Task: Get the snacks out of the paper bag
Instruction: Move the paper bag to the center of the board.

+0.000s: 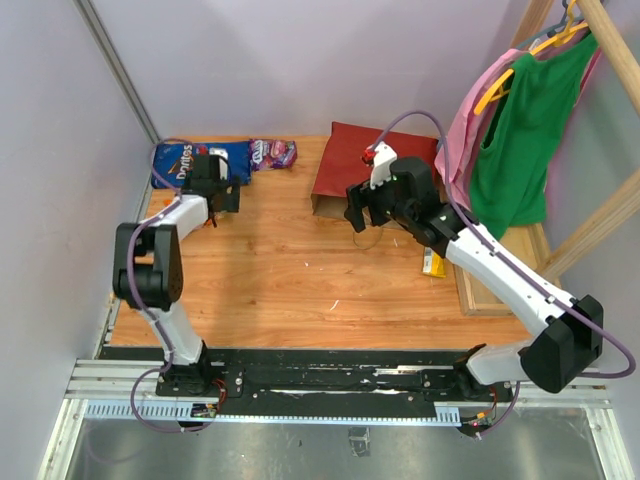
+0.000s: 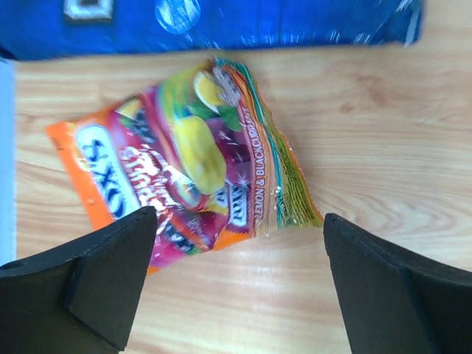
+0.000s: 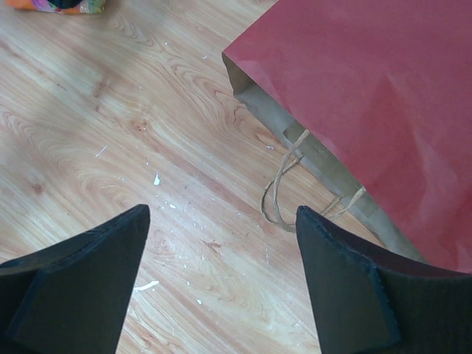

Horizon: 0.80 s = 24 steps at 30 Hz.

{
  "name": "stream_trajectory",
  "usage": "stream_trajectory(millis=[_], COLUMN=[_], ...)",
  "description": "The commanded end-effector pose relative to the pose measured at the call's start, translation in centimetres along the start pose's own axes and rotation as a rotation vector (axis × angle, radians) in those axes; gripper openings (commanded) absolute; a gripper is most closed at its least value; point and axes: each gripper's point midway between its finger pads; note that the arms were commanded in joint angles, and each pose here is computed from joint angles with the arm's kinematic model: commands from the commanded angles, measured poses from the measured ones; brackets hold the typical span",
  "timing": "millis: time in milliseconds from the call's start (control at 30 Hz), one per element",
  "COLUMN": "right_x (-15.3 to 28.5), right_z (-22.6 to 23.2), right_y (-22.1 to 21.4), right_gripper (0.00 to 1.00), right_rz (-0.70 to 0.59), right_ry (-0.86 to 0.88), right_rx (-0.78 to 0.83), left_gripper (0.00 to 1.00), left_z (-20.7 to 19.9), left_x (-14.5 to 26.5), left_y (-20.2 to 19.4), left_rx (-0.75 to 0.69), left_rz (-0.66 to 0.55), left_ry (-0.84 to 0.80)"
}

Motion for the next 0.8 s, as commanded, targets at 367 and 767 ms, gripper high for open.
stream_trajectory(millis=[367,767], right_x=[11.1,8.9], right_z=[-9.4,-10.4], right_y=[2.7,-5.9], right_gripper=[0.97,0.97], right_rz=[-0.436,-0.346], right_ry=[-0.034,-0.087], right_rx=[-0.533,-0.977], left_gripper=[1.00,0.99], left_z=[-24.1,-30.8], left_x=[22.5,26.4], left_y=[3.6,0.3], left_rx=[-0.594,-0.890], left_rz=[-0.401,-0.665], left_ry=[-0.800,-1.057])
Point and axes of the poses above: each gripper's point midway between its finger pads, its own x axis back along the fingers, its own z axis along the line the jaws close on, y = z × x, and after that the axes turned 10 degrees about x, right-handed
